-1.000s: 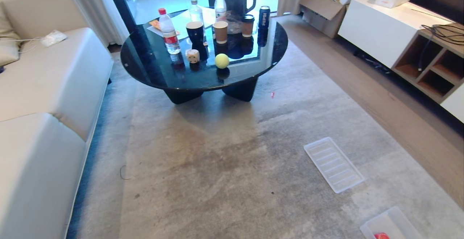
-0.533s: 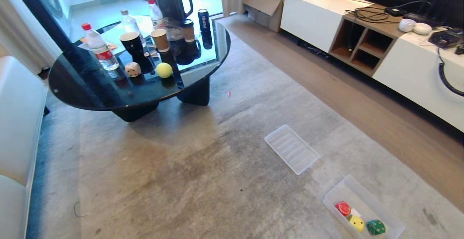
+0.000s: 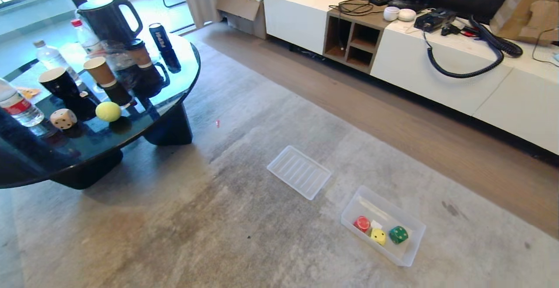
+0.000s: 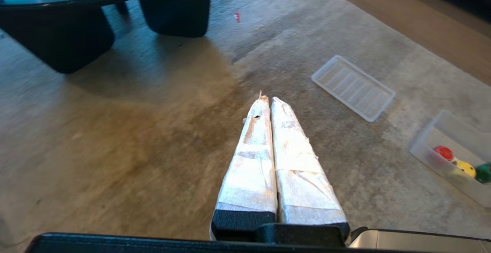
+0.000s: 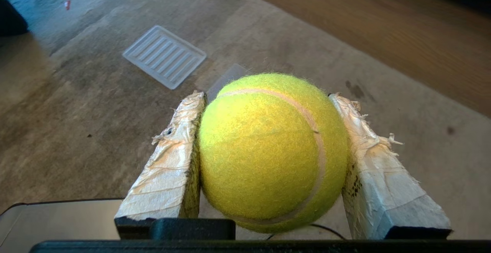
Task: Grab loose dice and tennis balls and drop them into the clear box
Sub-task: Put the ball in the box
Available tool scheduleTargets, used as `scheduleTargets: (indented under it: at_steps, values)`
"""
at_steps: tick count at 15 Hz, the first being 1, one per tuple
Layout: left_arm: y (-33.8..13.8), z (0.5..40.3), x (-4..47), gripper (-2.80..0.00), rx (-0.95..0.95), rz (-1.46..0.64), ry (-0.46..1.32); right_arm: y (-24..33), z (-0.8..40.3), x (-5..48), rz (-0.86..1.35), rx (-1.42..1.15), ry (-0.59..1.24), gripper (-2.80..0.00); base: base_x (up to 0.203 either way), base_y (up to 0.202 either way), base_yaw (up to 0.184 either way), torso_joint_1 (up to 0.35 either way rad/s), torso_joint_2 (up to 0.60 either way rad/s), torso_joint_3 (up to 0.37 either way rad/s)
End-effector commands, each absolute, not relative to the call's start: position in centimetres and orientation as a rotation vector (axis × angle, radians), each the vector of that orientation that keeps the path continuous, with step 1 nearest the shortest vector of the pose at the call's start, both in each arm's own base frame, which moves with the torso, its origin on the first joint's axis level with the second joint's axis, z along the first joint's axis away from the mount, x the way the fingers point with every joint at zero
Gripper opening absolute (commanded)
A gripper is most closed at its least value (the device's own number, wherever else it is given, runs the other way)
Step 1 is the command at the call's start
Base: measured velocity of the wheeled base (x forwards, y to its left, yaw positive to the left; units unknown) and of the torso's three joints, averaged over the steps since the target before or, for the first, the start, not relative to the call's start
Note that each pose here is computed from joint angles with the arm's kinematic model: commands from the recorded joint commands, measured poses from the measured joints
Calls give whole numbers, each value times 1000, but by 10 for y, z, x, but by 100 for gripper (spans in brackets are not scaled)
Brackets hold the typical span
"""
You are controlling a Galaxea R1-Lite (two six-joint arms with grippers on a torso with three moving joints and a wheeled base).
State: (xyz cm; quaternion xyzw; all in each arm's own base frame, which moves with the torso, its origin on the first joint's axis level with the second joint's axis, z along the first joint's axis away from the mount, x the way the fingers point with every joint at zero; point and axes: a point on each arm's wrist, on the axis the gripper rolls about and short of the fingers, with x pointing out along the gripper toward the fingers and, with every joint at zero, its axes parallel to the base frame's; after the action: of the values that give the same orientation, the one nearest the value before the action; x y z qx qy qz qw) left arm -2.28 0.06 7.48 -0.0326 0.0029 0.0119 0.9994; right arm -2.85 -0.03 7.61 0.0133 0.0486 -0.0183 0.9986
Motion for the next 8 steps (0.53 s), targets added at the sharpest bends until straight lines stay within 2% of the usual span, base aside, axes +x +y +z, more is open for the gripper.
scheduleTargets:
  at_steps: [1, 8]
  values:
    - [1, 75, -23, -280, -67, 26, 5, 0, 76, -28, -37, 27, 99, -280, 2, 2, -95, 0, 5, -3]
    - [1, 75, -23, -280, -67, 29, 4, 0, 76, -28, -37, 27, 99, -280, 0, 0, 0, 0, 0, -14]
